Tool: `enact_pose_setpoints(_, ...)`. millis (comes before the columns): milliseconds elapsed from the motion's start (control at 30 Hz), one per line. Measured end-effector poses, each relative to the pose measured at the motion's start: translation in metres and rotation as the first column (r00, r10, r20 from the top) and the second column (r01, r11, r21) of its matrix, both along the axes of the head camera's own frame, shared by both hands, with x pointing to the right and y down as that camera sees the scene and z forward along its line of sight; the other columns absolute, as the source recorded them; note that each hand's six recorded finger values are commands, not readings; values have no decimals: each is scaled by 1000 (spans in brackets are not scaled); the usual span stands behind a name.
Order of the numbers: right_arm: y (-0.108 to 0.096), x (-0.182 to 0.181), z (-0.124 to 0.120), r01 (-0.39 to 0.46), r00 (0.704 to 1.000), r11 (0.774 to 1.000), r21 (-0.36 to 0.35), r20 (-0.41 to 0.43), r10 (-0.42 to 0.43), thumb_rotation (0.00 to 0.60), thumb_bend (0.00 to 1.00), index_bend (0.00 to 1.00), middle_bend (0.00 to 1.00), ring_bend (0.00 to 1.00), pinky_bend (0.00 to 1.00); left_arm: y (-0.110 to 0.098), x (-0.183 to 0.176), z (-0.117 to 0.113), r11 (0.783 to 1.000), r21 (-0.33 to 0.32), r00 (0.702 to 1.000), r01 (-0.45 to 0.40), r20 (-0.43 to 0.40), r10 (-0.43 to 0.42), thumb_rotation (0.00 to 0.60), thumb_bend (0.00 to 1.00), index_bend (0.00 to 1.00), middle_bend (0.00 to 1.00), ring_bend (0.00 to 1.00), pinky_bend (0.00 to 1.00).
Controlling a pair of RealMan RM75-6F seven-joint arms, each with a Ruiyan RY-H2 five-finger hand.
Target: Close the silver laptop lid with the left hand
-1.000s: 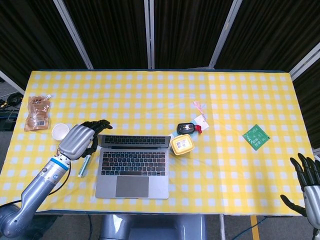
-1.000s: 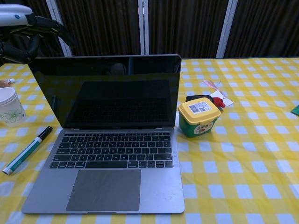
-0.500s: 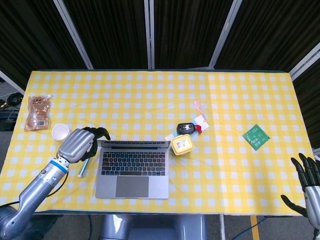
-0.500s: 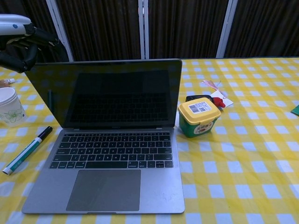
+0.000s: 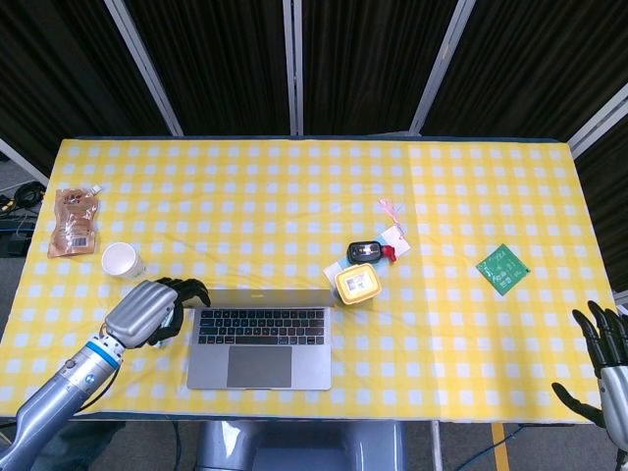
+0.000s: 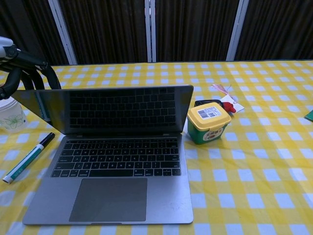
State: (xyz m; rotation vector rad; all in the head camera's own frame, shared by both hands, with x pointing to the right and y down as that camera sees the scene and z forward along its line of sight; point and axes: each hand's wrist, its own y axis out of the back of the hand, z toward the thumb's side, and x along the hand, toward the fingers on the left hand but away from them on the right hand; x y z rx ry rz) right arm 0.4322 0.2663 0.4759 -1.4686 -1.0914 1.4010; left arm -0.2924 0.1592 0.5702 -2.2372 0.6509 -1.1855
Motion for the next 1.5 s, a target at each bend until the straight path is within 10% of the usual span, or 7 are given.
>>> enact_pose_setpoints(633, 0, 1, -1, -1, 1000, 1000, 2, 4, 1, 600, 0, 63, 0, 0, 0, 59, 13, 10, 976, -127, 982, -179, -80, 170, 600, 1000, 364, 259, 322, 315)
enact_pose_setpoints(1500, -1, 2, 2, -8, 1000, 1000, -7, 3, 8, 600, 0, 64, 0, 0, 0, 103, 45, 87, 937, -253, 970, -243, -93, 226, 600, 1000, 370, 259, 322, 315)
